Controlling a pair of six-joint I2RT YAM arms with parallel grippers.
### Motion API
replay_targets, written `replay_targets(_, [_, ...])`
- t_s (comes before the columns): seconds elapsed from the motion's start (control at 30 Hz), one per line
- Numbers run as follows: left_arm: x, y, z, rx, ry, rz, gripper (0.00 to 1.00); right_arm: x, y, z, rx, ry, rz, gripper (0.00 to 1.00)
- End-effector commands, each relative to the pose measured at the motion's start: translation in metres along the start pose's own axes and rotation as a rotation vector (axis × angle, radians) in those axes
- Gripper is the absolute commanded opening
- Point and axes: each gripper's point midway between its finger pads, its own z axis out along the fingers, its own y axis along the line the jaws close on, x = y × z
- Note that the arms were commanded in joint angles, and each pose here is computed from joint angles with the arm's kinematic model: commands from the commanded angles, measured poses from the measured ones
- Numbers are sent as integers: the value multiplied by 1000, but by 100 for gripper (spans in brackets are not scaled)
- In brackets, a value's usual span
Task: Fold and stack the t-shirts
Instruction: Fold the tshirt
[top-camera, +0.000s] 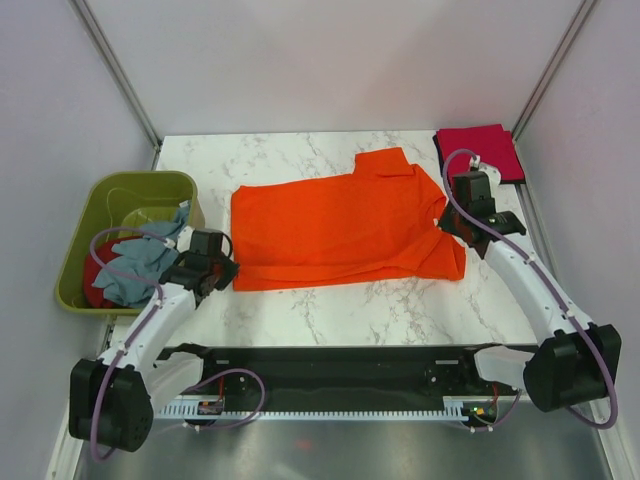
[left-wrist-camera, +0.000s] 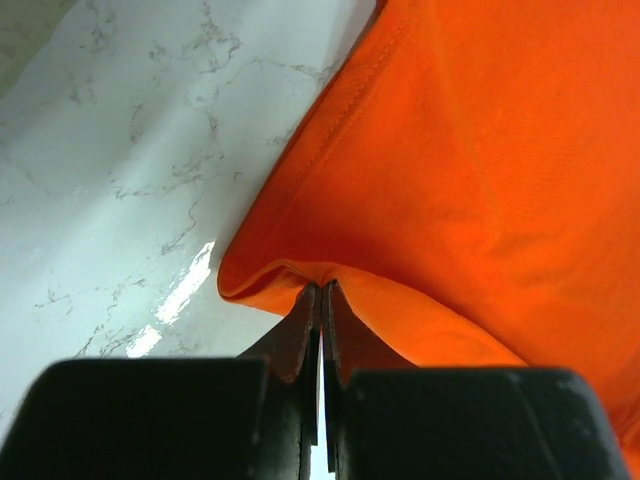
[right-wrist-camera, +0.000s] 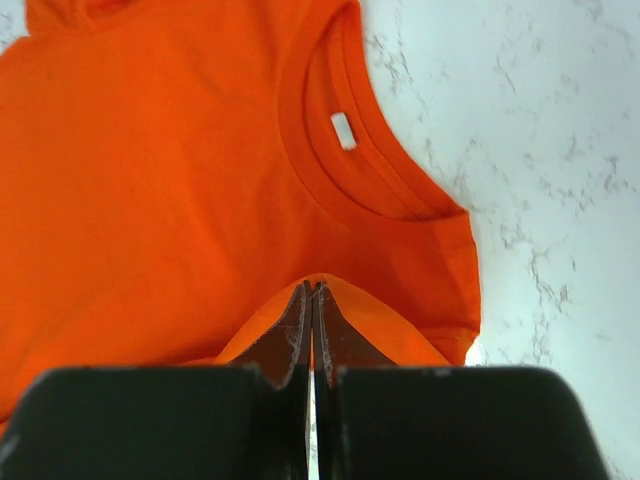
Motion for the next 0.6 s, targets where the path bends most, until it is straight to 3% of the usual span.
replay_targets(0.0, [-5,2,3,-56,-26,-70,2,-38,25,2,-76,-90,-63,0])
replay_targets(0.57, [-30,-18,28,-164,-70,-65,2,-50,48,50,-91,-44,-271,0])
